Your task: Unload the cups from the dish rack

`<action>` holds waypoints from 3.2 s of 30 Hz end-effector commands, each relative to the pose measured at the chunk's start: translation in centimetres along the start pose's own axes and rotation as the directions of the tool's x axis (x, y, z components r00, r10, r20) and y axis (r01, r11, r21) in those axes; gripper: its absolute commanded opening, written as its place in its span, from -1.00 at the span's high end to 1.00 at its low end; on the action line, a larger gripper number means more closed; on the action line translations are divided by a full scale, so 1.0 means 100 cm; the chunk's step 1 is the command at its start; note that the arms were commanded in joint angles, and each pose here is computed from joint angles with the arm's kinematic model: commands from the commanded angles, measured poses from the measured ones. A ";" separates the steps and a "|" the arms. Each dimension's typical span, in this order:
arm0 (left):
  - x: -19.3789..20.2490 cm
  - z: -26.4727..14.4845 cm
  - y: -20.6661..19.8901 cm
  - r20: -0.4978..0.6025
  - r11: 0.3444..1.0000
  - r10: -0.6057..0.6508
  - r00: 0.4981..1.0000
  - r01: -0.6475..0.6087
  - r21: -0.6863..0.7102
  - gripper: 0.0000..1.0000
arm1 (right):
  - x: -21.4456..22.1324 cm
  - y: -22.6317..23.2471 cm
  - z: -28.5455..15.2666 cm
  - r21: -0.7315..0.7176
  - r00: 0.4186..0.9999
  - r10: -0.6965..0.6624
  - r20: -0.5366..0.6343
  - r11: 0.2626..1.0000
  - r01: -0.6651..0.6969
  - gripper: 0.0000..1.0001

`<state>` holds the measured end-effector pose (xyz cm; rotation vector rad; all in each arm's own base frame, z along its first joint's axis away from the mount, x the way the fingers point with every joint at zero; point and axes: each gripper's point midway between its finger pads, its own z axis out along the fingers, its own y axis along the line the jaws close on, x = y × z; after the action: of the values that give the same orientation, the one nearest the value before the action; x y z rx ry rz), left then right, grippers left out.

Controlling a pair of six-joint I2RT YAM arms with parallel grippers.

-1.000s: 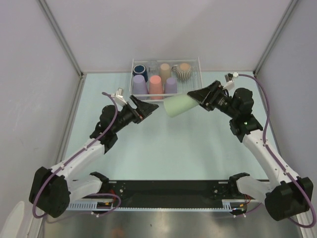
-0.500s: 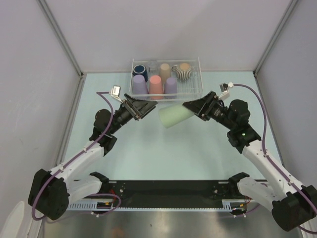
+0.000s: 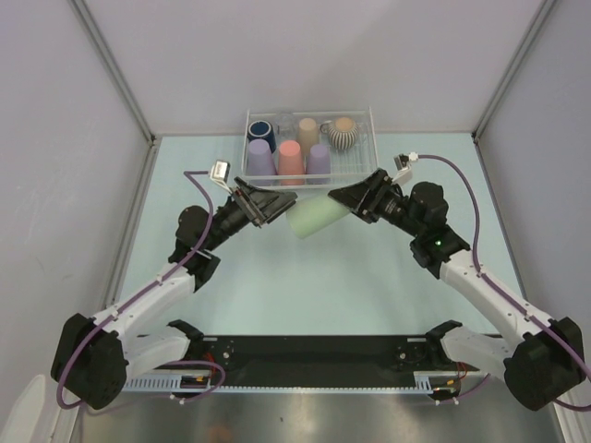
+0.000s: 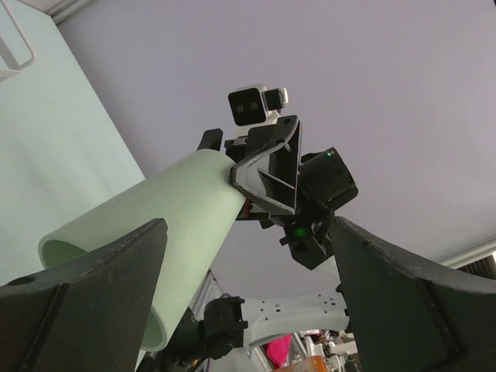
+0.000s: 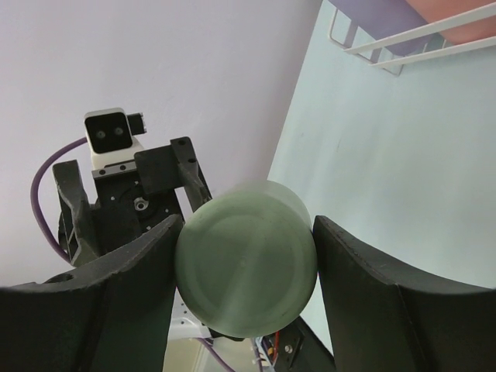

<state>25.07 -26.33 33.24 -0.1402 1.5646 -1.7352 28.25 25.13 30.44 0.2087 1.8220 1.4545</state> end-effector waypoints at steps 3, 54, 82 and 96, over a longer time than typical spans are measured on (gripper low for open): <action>0.004 -0.005 -0.013 -0.013 0.999 0.018 1.000 -0.018 0.042 -0.85 | -0.023 0.038 0.000 -0.085 0.996 -0.062 0.070 0.994 0.068 1.00; -0.003 -0.018 0.033 -0.183 0.901 0.186 0.965 -0.241 -0.361 0.99 | -0.053 -0.009 0.000 0.282 0.985 -0.171 0.002 0.945 0.163 -1.00; -0.110 -0.151 0.202 -0.358 0.008 0.125 0.926 -0.361 -0.932 0.99 | -0.059 -0.102 -0.157 0.843 0.851 -0.503 -0.153 0.383 0.378 -0.99; -0.104 -0.161 0.239 -0.329 0.032 -0.061 0.942 -0.328 -0.944 0.99 | -0.054 -0.113 -0.135 0.844 0.879 -0.453 -0.152 0.403 0.354 -0.99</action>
<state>33.08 -5.69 11.55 -0.4539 2.6803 -0.0338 26.09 7.55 22.71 0.2509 2.2065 0.0304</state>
